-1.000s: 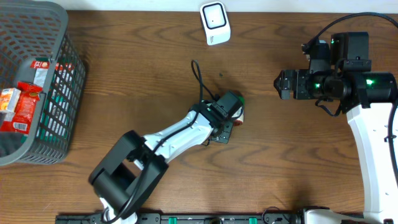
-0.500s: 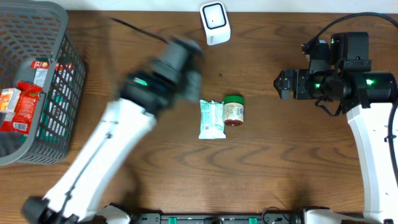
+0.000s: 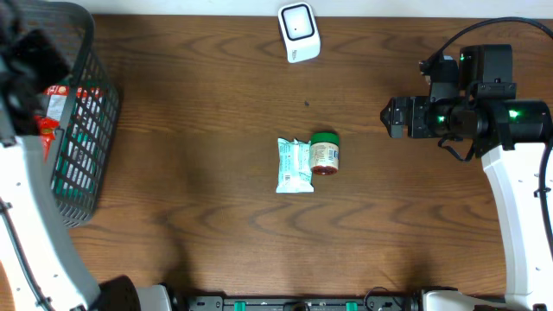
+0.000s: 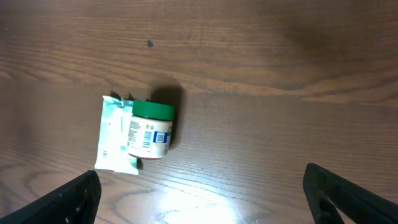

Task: Scan the item barcode
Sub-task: 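Open the left gripper and move it back toward the basket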

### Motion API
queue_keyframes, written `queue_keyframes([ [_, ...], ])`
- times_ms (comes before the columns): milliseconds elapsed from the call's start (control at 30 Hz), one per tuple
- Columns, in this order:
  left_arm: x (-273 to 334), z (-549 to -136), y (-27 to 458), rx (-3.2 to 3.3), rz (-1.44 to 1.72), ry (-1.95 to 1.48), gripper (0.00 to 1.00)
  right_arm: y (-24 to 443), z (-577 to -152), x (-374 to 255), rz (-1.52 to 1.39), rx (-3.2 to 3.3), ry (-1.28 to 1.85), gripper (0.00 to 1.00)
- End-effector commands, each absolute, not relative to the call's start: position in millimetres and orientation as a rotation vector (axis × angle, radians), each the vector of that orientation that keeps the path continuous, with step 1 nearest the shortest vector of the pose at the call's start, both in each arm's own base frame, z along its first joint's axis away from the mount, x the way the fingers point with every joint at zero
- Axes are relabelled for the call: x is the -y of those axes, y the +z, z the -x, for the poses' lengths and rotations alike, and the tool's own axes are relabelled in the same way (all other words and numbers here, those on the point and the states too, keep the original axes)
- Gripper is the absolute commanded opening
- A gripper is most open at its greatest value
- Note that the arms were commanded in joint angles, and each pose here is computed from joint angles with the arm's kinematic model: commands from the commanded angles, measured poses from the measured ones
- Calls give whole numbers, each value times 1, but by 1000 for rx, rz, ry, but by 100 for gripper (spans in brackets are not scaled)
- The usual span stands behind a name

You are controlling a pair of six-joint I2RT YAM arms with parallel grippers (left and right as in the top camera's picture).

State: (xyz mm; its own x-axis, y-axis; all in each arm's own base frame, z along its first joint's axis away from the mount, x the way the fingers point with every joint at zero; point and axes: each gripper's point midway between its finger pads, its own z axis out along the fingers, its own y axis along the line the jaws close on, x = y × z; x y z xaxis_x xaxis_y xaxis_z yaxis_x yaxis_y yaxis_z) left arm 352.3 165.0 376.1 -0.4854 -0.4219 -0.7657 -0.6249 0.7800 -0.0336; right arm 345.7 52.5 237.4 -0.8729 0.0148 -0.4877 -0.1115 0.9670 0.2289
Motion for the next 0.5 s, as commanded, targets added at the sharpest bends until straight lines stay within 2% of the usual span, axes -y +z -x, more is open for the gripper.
queue_keyframes([
  [0,-215,-338,347,-2171,961,388,77,241,-347,-52,53,-2602,358,99],
  [167,-260,-331,310,-2191,1151,415,80,241,-347,-52,53,-2602,358,99],
  [467,-297,-344,235,-2273,1345,409,82,241,-347,-52,53,-2602,358,99],
])
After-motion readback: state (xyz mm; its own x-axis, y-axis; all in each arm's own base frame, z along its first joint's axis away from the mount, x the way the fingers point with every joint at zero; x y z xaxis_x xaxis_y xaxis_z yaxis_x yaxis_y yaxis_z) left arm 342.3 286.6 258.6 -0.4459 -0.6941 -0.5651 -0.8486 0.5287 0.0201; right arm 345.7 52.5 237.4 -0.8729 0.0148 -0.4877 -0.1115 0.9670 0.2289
